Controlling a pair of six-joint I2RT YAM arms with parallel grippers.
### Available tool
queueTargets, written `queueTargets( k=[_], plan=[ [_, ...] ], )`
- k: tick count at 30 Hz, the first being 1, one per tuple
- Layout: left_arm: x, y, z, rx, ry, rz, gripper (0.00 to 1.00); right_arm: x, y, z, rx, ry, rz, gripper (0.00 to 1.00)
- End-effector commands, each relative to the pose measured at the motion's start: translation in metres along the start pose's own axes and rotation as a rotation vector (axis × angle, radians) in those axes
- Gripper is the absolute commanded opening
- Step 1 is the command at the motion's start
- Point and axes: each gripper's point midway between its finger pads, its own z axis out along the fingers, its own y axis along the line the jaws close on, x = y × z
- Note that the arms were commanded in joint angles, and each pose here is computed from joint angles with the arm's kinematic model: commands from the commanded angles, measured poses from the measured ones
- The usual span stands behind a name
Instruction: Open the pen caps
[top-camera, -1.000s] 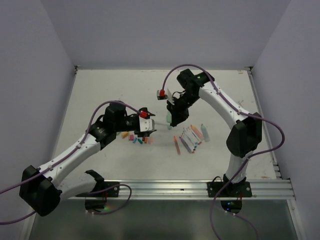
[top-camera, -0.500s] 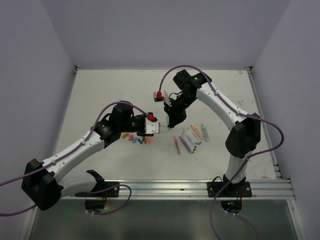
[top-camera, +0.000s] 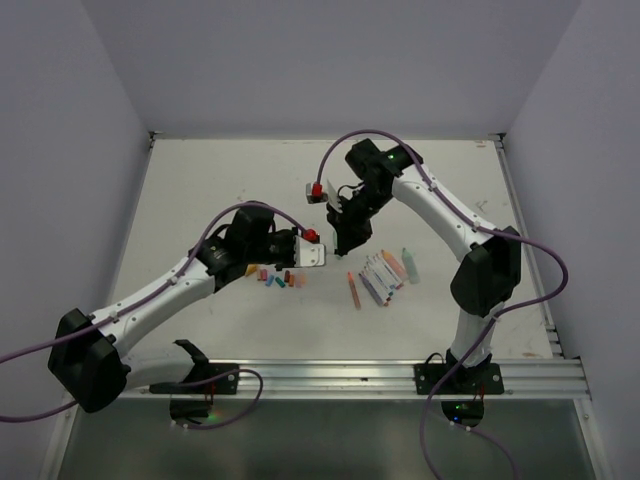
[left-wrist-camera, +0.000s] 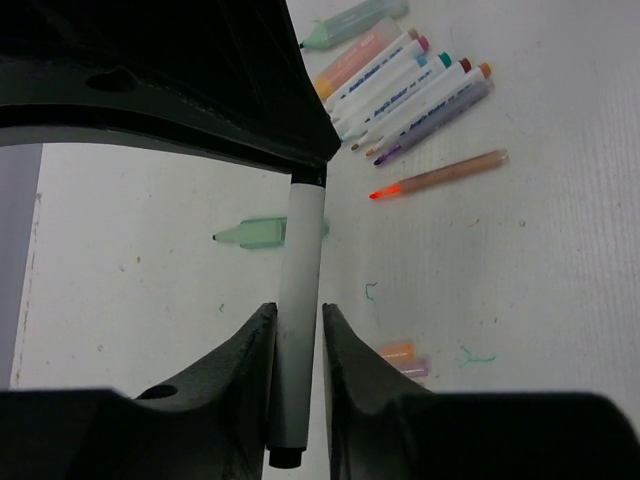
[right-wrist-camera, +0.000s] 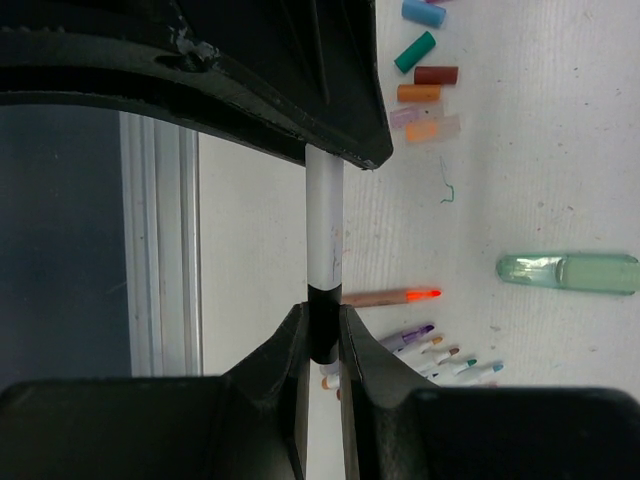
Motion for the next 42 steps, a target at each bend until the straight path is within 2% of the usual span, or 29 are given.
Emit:
queueTargets(
  k=[1,2,3,6,8,11,12,14,15,16,17,19,20,21,22,24,25,27,30,31,34,37,42],
  plan=[
    [-0.012,0.010,-0.003,-0.019,-0.009,0.038,0.25,-0.003,0.010,-0.007,-0.018,0.009,0.016,0.00],
    [-0.012,0.009,-0.002,-0.015,-0.009,0.036,0.21,-0.004,0.011,-0.007,-0.018,0.005,0.014,0.00],
    [-0.013,0.010,-0.003,-0.017,-0.011,0.038,0.13,-0.005,0.011,-0.007,-0.020,0.001,0.011,0.00],
    [-0.013,0.008,-0.002,-0.013,-0.011,0.030,0.00,-0.007,0.012,-0.009,-0.017,-0.009,0.000,0.00],
    [-0.012,0.006,-0.002,-0.009,-0.012,0.024,0.00,-0.008,0.012,-0.010,-0.006,-0.017,-0.006,0.00],
    [-0.011,0.004,-0.003,-0.018,-0.017,-0.002,0.00,-0.015,0.008,-0.016,0.044,-0.047,0.000,0.18],
    [-0.008,0.002,-0.001,-0.030,-0.023,-0.034,0.00,-0.018,0.006,-0.018,0.062,-0.060,0.003,0.28],
    [-0.007,0.005,-0.003,-0.070,-0.029,-0.074,0.00,-0.030,0.001,-0.031,0.119,-0.132,0.017,0.40],
    [-0.005,0.004,-0.001,-0.094,-0.045,-0.136,0.00,-0.034,0.000,-0.036,0.140,-0.161,0.026,0.50],
    [-0.005,0.007,-0.003,-0.133,-0.048,-0.176,0.00,-0.039,-0.001,-0.043,0.162,-0.198,0.077,0.53],
    [-0.004,0.009,-0.003,-0.162,-0.060,-0.217,0.00,-0.049,-0.008,-0.055,0.221,-0.265,0.063,0.59],
    [-0.010,0.014,-0.004,-0.235,-0.137,-0.339,0.00,-0.057,-0.012,-0.066,0.276,-0.342,0.142,0.64],
    [-0.013,0.015,-0.005,-0.256,-0.167,-0.381,0.00,-0.064,-0.016,-0.078,0.351,-0.406,0.118,0.67],
    [-0.015,0.014,-0.004,-0.281,-0.224,-0.472,0.00,-0.067,-0.019,-0.083,0.390,-0.441,0.130,0.69],
    [-0.018,0.018,-0.008,-0.319,-0.254,-0.513,0.00,-0.061,-0.019,-0.076,0.391,-0.475,0.226,0.70],
    [-0.025,0.020,-0.011,-0.356,-0.345,-0.656,0.00,-0.085,-0.016,-0.101,0.470,-0.639,0.185,0.72],
    [-0.026,0.025,-0.015,-0.393,-0.374,-0.701,0.00,-0.089,-0.013,-0.103,0.463,-0.712,0.281,0.73],
    [-0.033,0.028,-0.018,-0.411,-0.460,-0.815,0.00,-0.091,-0.013,-0.105,0.481,-0.839,0.293,0.74],
    [-0.040,0.030,-0.018,-0.405,-0.550,-0.919,0.00,-0.087,-0.010,-0.095,0.441,-0.989,0.411,0.74],
    [-0.042,0.031,-0.018,-0.403,-0.568,-0.941,0.00,-0.075,-0.011,-0.080,0.435,-0.990,0.447,0.74],
    [-0.048,0.031,-0.018,-0.385,-0.627,-0.976,0.00,-0.068,-0.011,-0.077,0.457,-1.078,0.498,0.74],
    [-0.048,0.033,-0.019,-0.393,-0.653,-0.991,0.00,-0.070,-0.011,-0.082,0.462,-1.172,0.537,0.73],
    [-0.050,0.035,-0.019,-0.401,-0.669,-0.998,0.00,-0.076,-0.006,-0.075,0.417,-1.240,0.542,0.71]
  ],
)
